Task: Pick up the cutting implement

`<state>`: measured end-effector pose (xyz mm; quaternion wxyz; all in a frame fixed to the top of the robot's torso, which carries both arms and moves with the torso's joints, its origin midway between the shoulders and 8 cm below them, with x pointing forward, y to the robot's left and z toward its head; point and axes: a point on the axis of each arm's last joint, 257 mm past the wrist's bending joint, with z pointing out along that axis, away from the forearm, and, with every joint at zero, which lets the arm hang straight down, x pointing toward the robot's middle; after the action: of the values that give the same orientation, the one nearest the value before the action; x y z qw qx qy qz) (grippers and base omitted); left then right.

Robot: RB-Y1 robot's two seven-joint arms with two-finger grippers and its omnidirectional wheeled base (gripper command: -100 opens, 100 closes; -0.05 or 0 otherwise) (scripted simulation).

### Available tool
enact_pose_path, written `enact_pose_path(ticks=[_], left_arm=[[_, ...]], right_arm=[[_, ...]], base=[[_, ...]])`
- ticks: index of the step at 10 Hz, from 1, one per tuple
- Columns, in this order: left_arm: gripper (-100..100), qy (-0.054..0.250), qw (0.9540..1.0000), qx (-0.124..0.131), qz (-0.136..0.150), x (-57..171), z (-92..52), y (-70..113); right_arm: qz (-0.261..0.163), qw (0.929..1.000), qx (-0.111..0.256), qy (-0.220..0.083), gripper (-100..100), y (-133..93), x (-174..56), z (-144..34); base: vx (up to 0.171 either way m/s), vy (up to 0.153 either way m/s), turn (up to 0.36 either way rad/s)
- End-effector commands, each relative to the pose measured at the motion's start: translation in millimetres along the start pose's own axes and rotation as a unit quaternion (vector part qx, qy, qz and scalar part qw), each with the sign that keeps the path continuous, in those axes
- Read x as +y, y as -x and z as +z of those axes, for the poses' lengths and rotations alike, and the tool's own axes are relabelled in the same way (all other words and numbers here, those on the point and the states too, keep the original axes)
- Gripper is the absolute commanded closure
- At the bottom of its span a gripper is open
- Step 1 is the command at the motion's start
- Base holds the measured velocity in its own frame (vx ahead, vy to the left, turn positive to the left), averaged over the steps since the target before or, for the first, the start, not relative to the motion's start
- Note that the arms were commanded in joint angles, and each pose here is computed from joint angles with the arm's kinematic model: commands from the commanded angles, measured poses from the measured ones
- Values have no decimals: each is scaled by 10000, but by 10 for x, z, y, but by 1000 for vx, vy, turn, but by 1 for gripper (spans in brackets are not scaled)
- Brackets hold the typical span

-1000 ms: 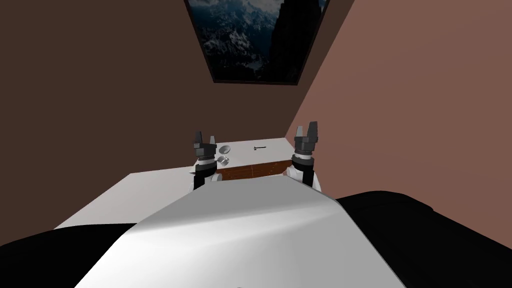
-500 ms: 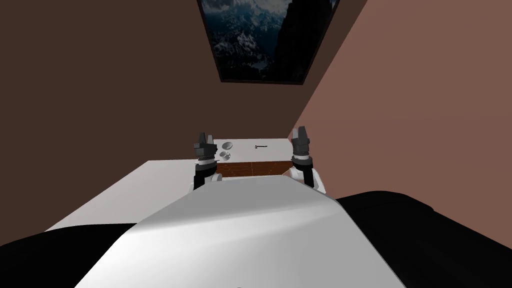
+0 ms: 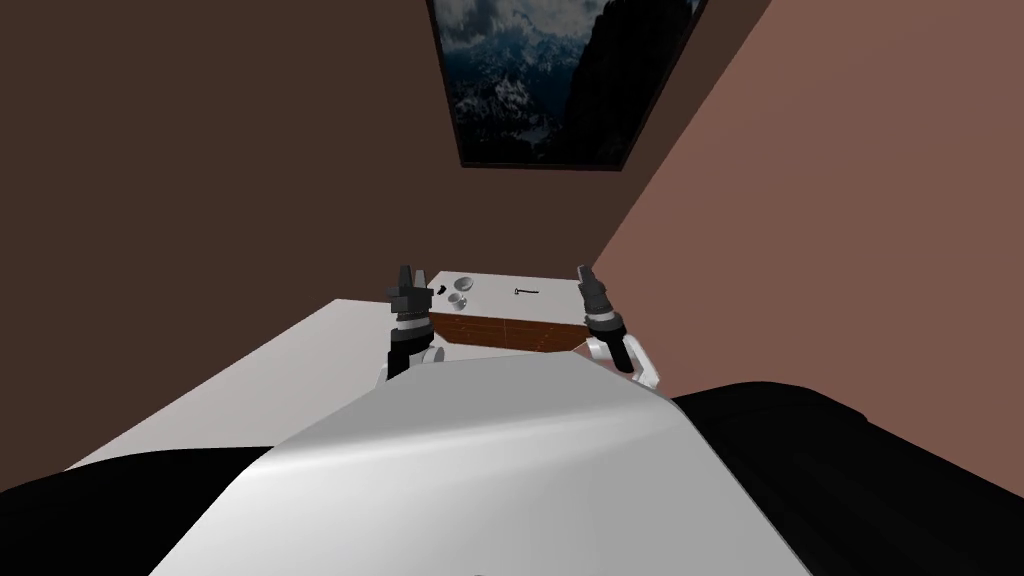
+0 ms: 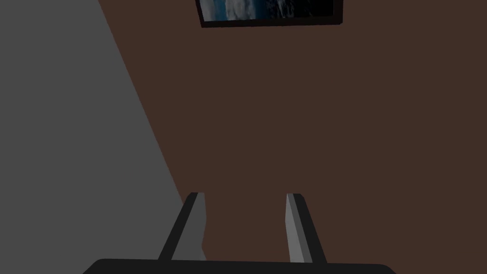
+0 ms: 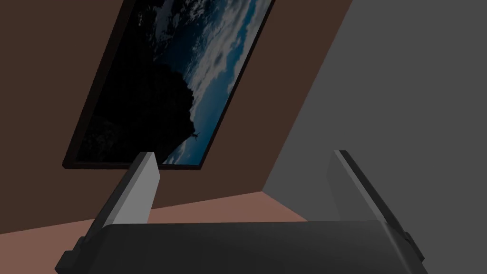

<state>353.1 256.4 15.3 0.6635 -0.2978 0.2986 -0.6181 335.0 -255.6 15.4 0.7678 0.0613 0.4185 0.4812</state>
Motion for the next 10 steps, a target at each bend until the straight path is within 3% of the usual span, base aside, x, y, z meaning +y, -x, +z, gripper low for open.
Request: enact_pose_path(ticks=[1,2,6,7,8,9,10], left_arm=[[0,0,10000,0,0,0,0,0],[0,0,10000,0,0,0,0,0],[0,1,10000,0,1,0,-1,1],[0,1,10000,0,0,0,0,0],[0,2,10000,-1,1,1,-1,1],[0,1,10000,0,0,0,0,0],[0,2,10000,-1,1,1,-1,1]], right_arm=[[-194,9989,410,-114,-100,-149,-159,-117],[-215,9986,473,-93,-100,-159,-156,-116],[-590,9880,1365,-408,-100,-398,-580,-452],[-605,9875,1404,-395,-100,-402,-580,-453],[-712,9817,1691,-513,-100,-469,-720,-590],[-724,9808,1732,-524,-100,-473,-739,-603],[-823,9732,2037,-679,-100,-536,-904,-774]], base=[[-105,-84,410],[-76,-71,96],[-53,-52,266],[-36,-36,140],[-34,-29,314],[-29,-30,168],[-27,-22,269]])
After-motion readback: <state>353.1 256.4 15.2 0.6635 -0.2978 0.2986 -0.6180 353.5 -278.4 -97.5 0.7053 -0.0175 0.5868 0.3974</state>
